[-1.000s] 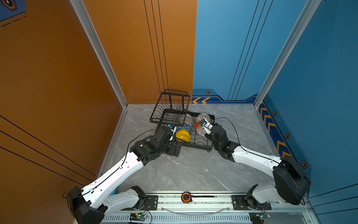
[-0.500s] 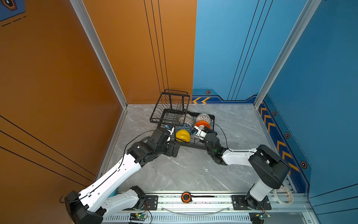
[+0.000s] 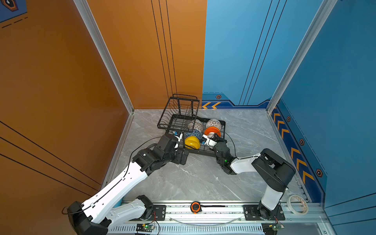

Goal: Load bowls into a dish rack
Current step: Place the bowl in the dish rack.

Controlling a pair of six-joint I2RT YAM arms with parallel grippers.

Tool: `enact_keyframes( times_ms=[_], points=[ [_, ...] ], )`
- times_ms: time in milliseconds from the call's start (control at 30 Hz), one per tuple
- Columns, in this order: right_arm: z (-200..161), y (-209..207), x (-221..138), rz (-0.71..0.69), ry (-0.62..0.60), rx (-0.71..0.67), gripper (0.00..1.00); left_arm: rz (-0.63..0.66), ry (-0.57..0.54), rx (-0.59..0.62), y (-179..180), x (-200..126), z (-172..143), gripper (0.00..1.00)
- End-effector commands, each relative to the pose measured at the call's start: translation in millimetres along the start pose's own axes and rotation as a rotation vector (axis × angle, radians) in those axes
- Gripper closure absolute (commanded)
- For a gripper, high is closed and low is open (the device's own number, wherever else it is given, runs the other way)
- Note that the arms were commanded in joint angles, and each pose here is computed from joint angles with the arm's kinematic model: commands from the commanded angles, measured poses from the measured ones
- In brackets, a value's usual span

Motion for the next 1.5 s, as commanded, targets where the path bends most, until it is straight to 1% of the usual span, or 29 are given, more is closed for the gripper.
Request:
enact_keyframes(
  times_ms=[0,233,433,600,867,1033,1167,1333,1467],
  points=[
    [5,-6,0,-0.03,-0.037,0.01,1.0,-0.01,0.017,0.006,2,-2,-7,0.02],
    [3,-1,-4,0.03,-0.042,-0.001,1.0,-0.011,0.009,0.004,3,-5,-6,0.02],
    [2,0,-9,0.152,-0.007,0.028,1.0,-0.011,0.009,0.002,3,-5,-6,0.02],
    [-1,1,-9,0.166,0.013,0.033,1.0,-0.013,0.008,0.004,3,-5,-6,0.02],
    [0,0,-6,0.172,0.029,0.086,1.0,-0.017,0.015,0.008,3,-4,-7,0.02],
    [0,-1,-6,0.185,0.03,0.109,0.9,-0.016,0.016,0.007,4,-5,-7,0.02],
    [0,-4,-5,0.178,0.032,0.117,0.87,-0.018,0.019,0.006,4,-4,-7,0.02],
    [3,-11,-5,0.162,0.026,0.136,0.77,-0.018,0.018,0.005,4,-4,-7,0.02],
    [5,-17,-7,0.143,0.017,0.149,0.74,-0.018,0.01,0.002,4,-6,-7,0.02]
  ],
)
Point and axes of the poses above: each gripper's point midway between its finger pads, its own x axis out along the fingers, its own y axis along the line the jaws close on, z = x × y, the point moved 5 cm from there along -x, back along the fingers, and after that the axes turned 7 degrees about x, right-handed, at the moved point
